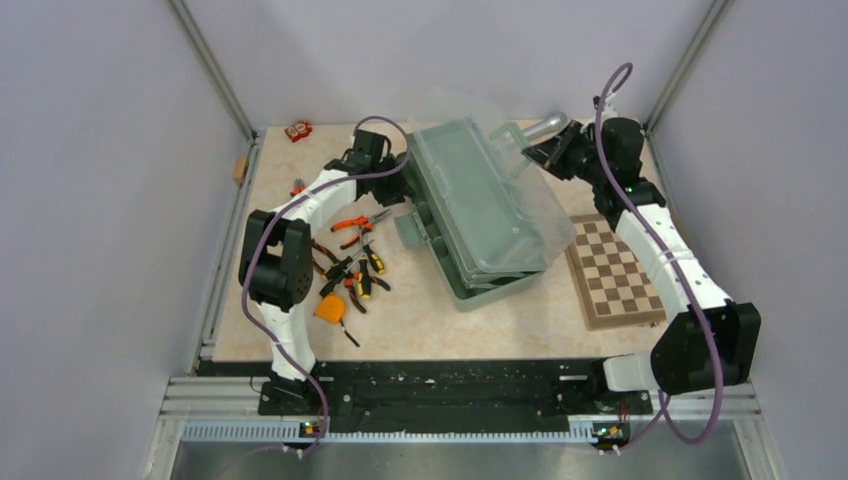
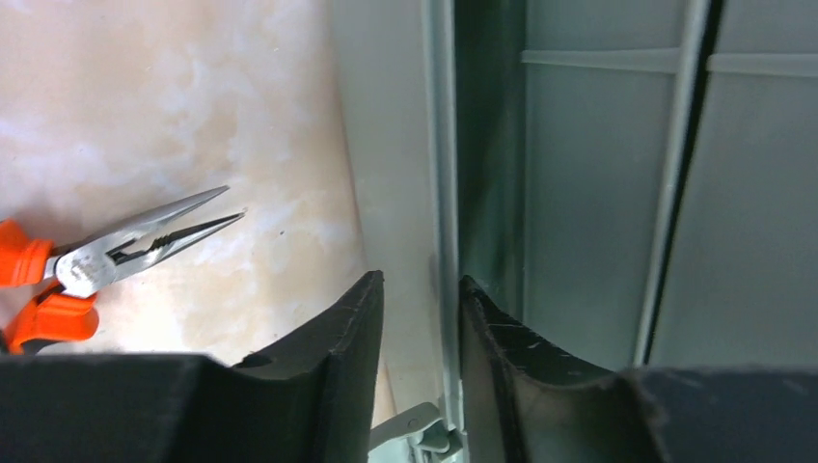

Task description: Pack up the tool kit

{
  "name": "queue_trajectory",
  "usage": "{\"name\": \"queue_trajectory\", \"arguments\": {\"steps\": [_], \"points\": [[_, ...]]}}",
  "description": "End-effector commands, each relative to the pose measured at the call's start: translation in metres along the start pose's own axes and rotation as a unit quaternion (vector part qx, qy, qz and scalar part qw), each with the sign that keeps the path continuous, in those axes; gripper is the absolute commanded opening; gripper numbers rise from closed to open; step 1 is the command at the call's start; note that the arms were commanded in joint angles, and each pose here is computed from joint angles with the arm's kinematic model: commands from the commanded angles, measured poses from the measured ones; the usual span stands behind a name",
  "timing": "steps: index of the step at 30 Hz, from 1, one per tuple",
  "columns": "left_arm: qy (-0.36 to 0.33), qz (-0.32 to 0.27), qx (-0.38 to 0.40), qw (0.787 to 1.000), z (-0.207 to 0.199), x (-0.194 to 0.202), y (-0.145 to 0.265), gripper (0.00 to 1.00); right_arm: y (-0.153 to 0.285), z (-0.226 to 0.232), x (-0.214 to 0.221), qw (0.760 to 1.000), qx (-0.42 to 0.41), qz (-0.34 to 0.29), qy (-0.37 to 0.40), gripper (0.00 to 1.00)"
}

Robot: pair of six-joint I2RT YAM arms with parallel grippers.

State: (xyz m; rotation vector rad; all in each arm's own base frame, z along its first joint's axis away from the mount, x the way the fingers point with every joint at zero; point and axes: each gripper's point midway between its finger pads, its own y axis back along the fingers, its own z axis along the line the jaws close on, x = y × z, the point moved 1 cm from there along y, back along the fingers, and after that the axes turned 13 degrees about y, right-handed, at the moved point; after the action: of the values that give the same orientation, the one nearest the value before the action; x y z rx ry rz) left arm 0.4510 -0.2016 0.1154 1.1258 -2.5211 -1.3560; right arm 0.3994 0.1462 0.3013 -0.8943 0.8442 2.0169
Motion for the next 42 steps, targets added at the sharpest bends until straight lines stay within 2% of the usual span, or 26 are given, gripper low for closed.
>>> {"name": "queue_trajectory", "arguments": {"steps": [1, 5, 8, 15, 20, 28, 32, 40, 42], "points": [[-0.026, -0.026, -0.012, 0.999, 0.001, -0.021, 0.001, 0.3, 0.013, -0.015, -0.045, 0.997, 0.032, -0.065, 0.008, 0.0], [-0.031, -0.042, -0.017, 0.999, 0.008, -0.044, 0.008, 0.09, 0.019, -0.028, -0.054, 0.996, 0.05, -0.068, 0.013, 0.0], [-0.045, -0.051, -0.016, 0.998, 0.011, -0.063, 0.014, 0.01, 0.02, -0.041, -0.056, 0.996, 0.059, -0.064, 0.008, 0.0], [-0.09, -0.067, -0.028, 0.993, 0.014, -0.097, 0.014, 0.0, 0.016, -0.078, -0.053, 0.995, 0.085, -0.049, -0.004, 0.0], [-0.079, -0.073, -0.032, 0.994, 0.023, -0.115, 0.009, 0.0, 0.011, -0.103, -0.042, 0.994, 0.106, -0.034, -0.011, 0.0], [-0.076, -0.073, -0.008, 0.994, 0.009, -0.124, 0.001, 0.0, -0.003, -0.133, -0.031, 0.991, 0.13, -0.007, 0.0, 0.01], [-0.069, -0.065, -0.004, 0.995, 0.009, -0.121, -0.003, 0.0, 0.003, -0.153, -0.036, 0.986, 0.167, 0.001, 0.022, 0.11], [-0.056, -0.055, 0.001, 0.997, 0.012, -0.113, -0.005, 0.0, 0.052, -0.179, -0.072, 0.957, 0.275, -0.012, 0.091, 0.47], [-0.053, -0.057, 0.002, 0.997, 0.01, -0.114, -0.003, 0.0, 0.062, -0.179, -0.074, 0.951, 0.294, -0.013, 0.1, 0.52]]}}
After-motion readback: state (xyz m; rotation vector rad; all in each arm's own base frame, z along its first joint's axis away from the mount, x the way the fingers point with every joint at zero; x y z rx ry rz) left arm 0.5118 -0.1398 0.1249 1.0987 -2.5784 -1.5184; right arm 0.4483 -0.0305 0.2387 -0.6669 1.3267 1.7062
